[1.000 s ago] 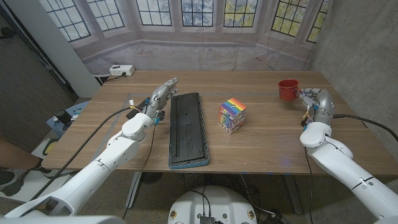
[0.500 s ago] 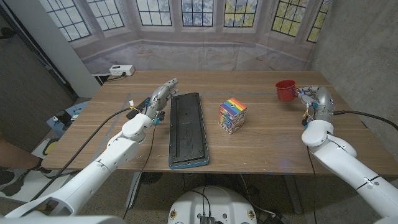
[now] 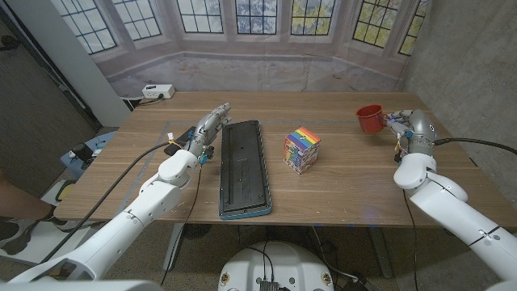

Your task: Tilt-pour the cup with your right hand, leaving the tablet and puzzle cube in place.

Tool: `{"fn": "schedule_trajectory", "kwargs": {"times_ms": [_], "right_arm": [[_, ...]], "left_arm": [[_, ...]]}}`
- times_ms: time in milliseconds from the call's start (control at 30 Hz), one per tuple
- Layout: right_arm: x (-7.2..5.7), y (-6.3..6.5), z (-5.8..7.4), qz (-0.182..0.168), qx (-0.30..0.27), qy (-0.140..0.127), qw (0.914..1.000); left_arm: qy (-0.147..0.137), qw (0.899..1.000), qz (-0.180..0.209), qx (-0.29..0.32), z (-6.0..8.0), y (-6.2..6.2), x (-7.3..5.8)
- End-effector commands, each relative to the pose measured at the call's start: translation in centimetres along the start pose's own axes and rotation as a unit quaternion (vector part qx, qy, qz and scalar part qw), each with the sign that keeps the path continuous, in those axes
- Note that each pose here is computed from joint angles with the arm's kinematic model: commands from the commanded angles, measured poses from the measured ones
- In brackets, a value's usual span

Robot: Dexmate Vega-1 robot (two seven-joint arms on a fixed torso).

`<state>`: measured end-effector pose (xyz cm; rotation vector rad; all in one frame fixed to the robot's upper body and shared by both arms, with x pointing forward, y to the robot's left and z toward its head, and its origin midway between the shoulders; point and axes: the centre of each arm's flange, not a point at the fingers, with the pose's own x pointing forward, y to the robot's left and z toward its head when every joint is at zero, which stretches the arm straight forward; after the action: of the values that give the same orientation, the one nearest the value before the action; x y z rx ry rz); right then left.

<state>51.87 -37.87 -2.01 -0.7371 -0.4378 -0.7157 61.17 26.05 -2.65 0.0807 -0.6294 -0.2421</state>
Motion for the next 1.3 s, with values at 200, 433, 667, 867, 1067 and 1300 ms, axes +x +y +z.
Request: {"fn": "schedule_trajectory", "kwargs": {"times_ms": [200, 433, 667, 867, 1067, 1300], "right_arm": [[0.5, -1.0, 1.8, 0.03, -0.079, -0.02, 0.9962], [0.6, -1.6, 2.4, 0.042, -0.123, -0.035, 0.9909], [0.5, -2.0, 3.1, 0.051, -0.17, -0.05, 0.9828], [0.3, -2.3, 3.5, 0.058, -0.201, -0.059, 0.976], [0.1, -2.7, 3.8, 0.064, -0.232, -0.062, 0.9687], [0.1, -3.1, 4.4, 0.075, -0.27, -0.073, 0.957]], "left_arm": [[0.005, 1.0, 0.008, -0.009, -0.8, 0.1, -0.3], [0.007, 1.0, 0.009, -0.012, -1.2, 0.0, -0.5], [0.009, 1.0, 0.009, -0.015, -1.5, -0.1, -0.7], [0.008, 1.0, 0.009, -0.016, -1.6, 0.0, -0.8], [0.009, 1.0, 0.008, -0.019, -1.9, 0.0, -0.8], [0.009, 1.0, 0.008, -0.019, -2.0, 0.0, -0.8]]}}
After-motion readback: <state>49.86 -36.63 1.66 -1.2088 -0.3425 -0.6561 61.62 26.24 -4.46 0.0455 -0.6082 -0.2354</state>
